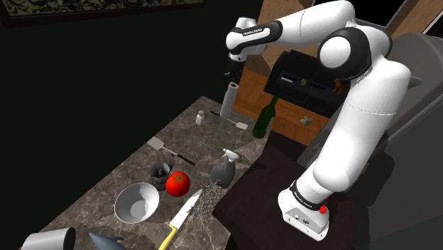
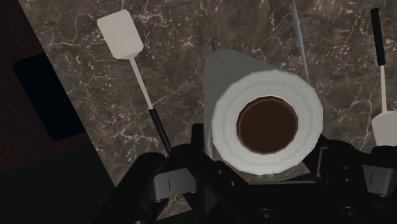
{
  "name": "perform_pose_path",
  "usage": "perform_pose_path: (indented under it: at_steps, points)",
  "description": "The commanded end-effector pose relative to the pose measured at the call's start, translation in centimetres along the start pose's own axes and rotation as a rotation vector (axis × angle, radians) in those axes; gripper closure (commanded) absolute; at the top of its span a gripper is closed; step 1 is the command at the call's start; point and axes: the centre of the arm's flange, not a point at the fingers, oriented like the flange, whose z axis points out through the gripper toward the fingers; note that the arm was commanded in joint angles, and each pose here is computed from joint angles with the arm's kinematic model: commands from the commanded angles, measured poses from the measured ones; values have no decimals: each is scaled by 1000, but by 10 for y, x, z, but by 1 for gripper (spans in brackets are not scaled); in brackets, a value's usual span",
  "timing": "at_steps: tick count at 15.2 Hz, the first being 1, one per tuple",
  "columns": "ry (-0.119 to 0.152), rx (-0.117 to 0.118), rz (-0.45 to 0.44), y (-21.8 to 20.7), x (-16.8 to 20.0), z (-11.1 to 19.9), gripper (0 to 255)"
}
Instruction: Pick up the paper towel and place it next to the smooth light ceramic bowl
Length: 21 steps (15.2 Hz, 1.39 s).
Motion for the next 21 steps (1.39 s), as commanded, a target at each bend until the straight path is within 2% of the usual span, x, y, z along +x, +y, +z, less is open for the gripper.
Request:
perform_pose_path:
  at_steps: [1,21]
  points:
    - [0,0,0,-1,-1,-11,255]
    - [0,0,0,-7,-5,-116,255]
